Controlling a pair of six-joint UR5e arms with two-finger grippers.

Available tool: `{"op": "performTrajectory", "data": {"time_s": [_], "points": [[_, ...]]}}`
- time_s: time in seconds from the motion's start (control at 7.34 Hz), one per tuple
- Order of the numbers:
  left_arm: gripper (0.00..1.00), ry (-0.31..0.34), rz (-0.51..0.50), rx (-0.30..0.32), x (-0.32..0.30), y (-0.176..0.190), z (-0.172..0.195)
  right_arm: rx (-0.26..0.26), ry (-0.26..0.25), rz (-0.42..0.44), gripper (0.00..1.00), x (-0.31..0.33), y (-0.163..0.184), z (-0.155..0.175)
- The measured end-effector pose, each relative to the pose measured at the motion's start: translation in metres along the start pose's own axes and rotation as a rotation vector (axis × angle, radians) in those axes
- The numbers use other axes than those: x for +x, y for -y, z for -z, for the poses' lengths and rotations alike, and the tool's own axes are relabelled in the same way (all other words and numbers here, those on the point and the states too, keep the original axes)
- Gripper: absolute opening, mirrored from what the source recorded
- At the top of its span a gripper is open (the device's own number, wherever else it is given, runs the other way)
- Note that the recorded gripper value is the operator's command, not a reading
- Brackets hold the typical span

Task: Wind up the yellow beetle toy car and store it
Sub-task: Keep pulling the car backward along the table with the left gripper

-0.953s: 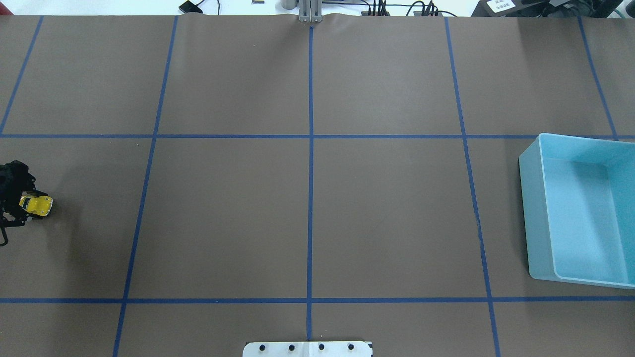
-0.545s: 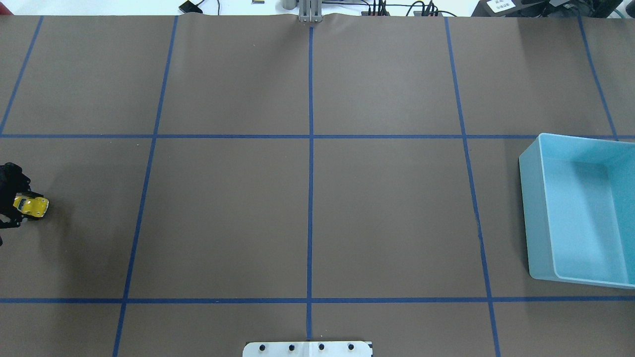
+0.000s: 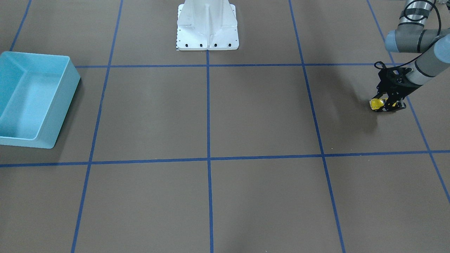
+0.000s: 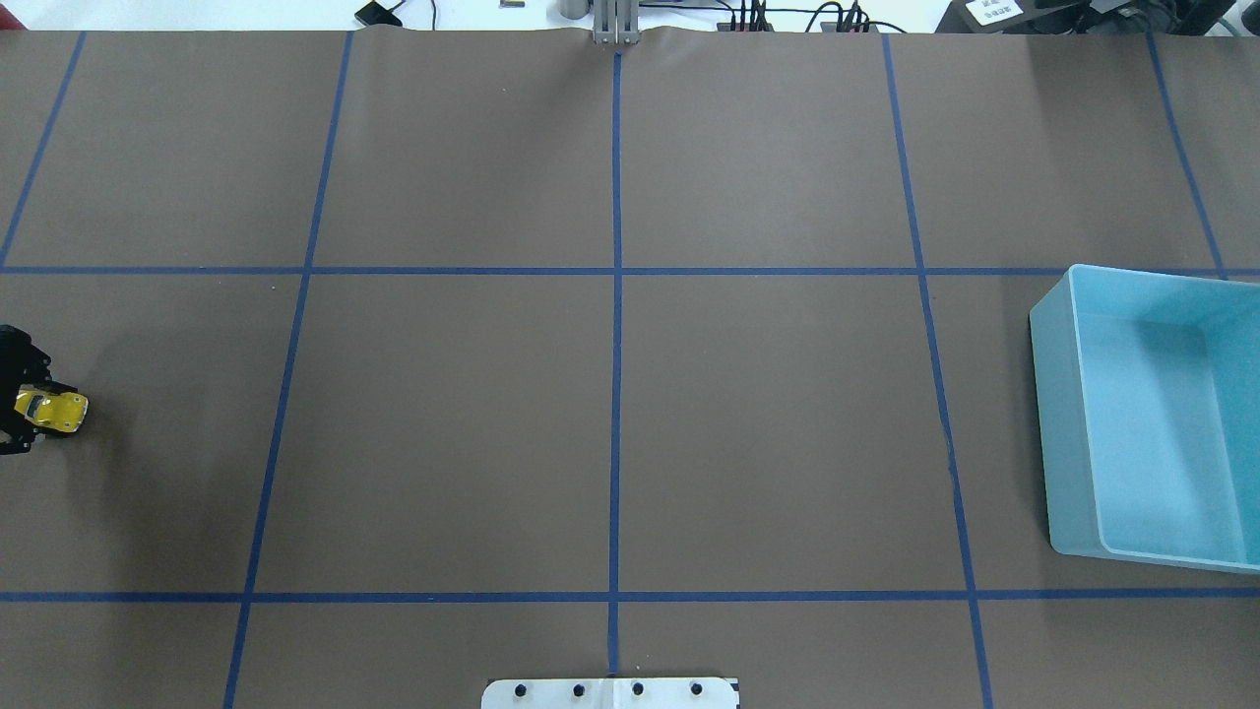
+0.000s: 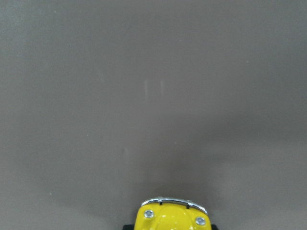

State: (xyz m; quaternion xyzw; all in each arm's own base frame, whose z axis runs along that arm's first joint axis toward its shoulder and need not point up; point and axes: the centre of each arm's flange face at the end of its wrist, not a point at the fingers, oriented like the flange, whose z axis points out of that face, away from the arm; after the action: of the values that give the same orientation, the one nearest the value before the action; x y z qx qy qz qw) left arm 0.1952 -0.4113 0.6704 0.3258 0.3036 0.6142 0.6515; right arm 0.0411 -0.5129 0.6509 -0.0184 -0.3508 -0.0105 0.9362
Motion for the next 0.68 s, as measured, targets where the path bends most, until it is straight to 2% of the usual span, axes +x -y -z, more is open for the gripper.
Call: {"op": "performTrajectory", "data": {"time_s": [0.68], "points": [[0.0, 0.001, 0.007, 0.026, 0.002, -0.021, 0.0, 0.0, -0.002, -0.001, 1.0, 0.0, 0.0, 0.0]]}}
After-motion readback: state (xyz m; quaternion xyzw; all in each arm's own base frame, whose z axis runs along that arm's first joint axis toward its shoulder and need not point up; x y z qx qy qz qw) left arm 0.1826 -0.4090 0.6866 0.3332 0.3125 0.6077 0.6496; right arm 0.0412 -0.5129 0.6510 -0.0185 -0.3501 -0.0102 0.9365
